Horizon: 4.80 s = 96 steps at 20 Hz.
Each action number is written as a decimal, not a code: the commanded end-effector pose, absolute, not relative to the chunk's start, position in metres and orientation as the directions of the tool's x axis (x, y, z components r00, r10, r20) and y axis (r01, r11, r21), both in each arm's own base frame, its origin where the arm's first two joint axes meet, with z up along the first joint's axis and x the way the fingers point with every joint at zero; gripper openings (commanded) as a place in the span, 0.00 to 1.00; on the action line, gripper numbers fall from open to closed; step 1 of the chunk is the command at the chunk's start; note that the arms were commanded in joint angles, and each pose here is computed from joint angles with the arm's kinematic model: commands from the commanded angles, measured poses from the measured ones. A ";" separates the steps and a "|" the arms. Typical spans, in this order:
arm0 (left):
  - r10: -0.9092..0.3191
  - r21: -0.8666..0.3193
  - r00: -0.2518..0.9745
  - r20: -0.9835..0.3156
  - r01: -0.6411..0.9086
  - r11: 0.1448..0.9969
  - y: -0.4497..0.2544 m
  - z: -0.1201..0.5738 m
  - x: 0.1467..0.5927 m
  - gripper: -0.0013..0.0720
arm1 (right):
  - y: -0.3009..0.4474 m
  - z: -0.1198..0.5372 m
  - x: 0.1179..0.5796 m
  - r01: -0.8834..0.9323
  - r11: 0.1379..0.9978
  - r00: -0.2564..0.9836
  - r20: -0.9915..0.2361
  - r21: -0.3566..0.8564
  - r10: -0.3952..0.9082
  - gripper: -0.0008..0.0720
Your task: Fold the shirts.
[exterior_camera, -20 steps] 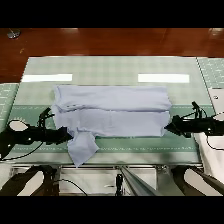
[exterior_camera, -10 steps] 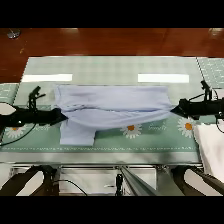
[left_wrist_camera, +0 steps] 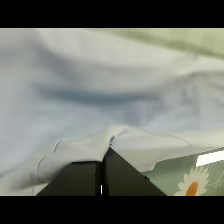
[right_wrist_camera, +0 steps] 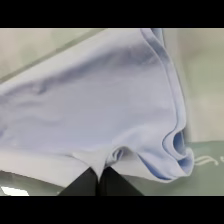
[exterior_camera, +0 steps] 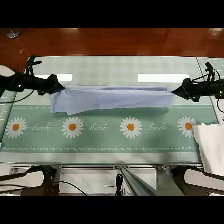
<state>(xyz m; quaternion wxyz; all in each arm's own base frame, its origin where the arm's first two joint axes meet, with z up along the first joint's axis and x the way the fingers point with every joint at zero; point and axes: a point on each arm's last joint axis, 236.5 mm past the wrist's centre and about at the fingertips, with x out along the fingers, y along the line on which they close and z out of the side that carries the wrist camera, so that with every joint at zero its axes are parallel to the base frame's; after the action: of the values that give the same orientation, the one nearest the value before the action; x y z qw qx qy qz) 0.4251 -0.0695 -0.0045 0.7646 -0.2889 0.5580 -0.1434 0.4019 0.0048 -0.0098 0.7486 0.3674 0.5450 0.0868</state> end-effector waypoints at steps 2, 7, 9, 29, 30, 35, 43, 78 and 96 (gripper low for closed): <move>-0.588 -0.625 0.256 -0.768 -0.094 0.775 -0.071 -0.015 0.464 0.05 | 0.006 -0.027 0.423 0.282 0.677 0.375 -0.727 0.680 0.575 0.04; -0.604 -0.632 0.201 -0.771 -0.134 0.763 -0.071 -0.041 0.475 0.05 | 0.016 -0.054 0.433 0.292 0.680 0.360 -0.736 0.672 0.573 0.04; -0.602 -0.631 0.199 -0.773 -0.146 0.762 -0.069 -0.049 0.477 0.05 | 0.019 -0.062 0.440 0.297 0.683 0.368 -0.740 0.667 0.563 0.04; -0.514 -0.632 0.513 -0.688 -0.075 0.771 -0.048 0.046 0.425 0.98 | 0.005 -0.092 0.423 0.341 0.629 0.211 -0.709 0.698 0.673 0.88; -0.529 -0.632 0.503 -0.683 -0.044 0.774 -0.061 0.050 0.421 0.98 | 0.014 -0.096 0.424 0.336 0.629 0.199 -0.706 0.701 0.680 0.87; -0.586 -0.630 0.432 -0.685 0.051 0.775 -0.116 0.045 0.413 0.96 | 0.044 -0.088 0.413 0.287 0.640 0.119 -0.689 0.713 0.715 0.04; -0.694 -0.631 0.336 -0.637 0.289 0.719 -0.239 0.044 0.393 0.05 | 0.029 0.068 0.370 -0.023 0.800 0.300 -0.759 0.600 0.578 0.04; -0.588 -0.520 0.629 -0.508 0.321 0.792 -0.126 0.227 0.319 0.05 | 0.305 0.138 0.337 -0.375 0.602 0.232 -0.558 0.705 0.797 0.04; -0.567 -0.561 0.611 -0.552 0.230 0.795 -0.124 0.141 0.264 0.05 | 0.378 0.044 0.377 -0.266 0.499 -0.090 -0.537 0.824 0.839 0.88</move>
<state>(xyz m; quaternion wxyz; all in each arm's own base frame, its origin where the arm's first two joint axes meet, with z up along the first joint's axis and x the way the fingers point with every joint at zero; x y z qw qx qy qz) 0.2603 -0.1262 0.1514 0.8716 -0.2171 0.3705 -0.2366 0.3796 0.3952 0.0304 0.6517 0.2327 0.5862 0.4213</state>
